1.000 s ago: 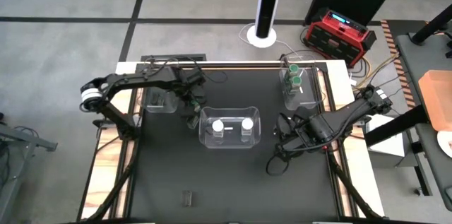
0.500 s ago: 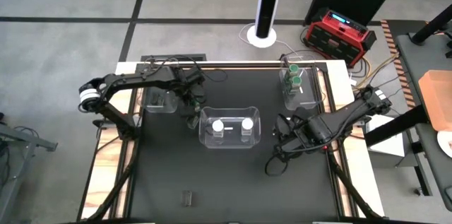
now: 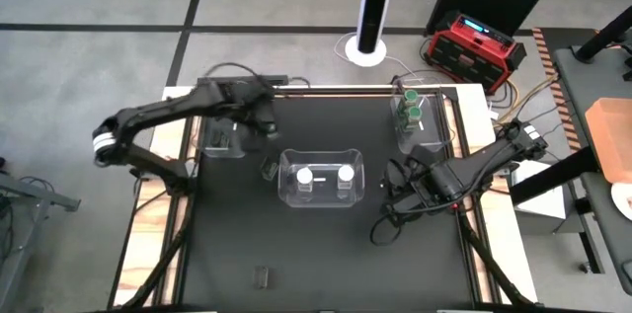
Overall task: Sort spices by type
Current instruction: Put the green seasoning bottle into the top right transparent bin
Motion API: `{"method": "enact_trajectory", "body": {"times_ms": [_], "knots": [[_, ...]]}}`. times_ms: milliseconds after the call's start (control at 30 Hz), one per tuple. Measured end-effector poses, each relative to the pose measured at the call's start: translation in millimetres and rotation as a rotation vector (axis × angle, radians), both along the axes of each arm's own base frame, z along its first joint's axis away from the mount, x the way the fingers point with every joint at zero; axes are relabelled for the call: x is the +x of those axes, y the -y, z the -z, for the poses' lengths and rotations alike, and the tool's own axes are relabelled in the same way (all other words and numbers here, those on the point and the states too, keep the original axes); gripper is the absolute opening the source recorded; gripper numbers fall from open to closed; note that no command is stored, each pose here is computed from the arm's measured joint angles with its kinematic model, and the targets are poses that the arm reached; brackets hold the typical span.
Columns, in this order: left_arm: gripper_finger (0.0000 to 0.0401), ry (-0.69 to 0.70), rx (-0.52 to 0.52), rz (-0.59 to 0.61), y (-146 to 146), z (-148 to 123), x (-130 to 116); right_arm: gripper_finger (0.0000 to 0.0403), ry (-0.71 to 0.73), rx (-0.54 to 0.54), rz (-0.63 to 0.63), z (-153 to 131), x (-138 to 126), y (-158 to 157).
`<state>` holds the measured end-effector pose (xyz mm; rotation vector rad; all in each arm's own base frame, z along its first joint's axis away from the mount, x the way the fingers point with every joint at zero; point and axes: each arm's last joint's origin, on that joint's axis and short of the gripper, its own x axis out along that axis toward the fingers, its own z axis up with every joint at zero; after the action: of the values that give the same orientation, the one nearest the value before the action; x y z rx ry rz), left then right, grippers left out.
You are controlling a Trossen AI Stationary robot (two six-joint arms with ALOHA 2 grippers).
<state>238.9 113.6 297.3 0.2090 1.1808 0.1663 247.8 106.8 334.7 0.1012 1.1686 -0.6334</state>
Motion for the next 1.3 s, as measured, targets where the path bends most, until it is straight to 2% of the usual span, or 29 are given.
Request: {"method": "enact_trajectory", "body": {"times_ms": [133,300,500,733,800,967,1033,1200,1300], "knots": [[0.0189,0.180,0.011,0.139,23.4,-47.9,-14.7,0.0270,0.028,-0.066,-0.024,2.1,2.3,0.7],[0.0189,0.330,-0.028,0.371,67.3,-73.3,-24.7,0.0278,0.101,-0.144,-0.119,10.9,12.3,-4.2],[0.0189,0.393,-0.033,0.663,130.3,-74.0,-25.7,0.0290,0.239,-0.218,-0.326,28.6,32.3,-21.3],[0.0189,0.466,0.117,0.883,190.8,-66.1,-18.0,0.0301,0.433,-0.252,-0.549,52.7,52.2,-40.9],[0.0189,0.495,0.142,0.872,200.3,-64.9,-14.1,0.0305,0.503,-0.249,-0.572,56.1,56.7,-43.4],[0.0189,0.471,0.213,0.623,202.6,-56.4,-1.6,0.0315,0.668,-0.269,-0.585,51.4,64.8,-47.7],[0.0189,0.456,0.225,0.568,203.2,-51.4,4.4,0.0319,0.686,-0.310,-0.576,48.5,65.9,-47.5],[0.0192,0.419,0.221,0.565,210.7,-35.8,22.1,0.0326,0.687,-0.373,-0.562,39.6,72.0,-39.1],[0.0193,0.407,0.228,0.563,212.9,-29.7,32.3,0.0325,0.686,-0.363,-0.567,37.6,76.6,-31.2]]}}
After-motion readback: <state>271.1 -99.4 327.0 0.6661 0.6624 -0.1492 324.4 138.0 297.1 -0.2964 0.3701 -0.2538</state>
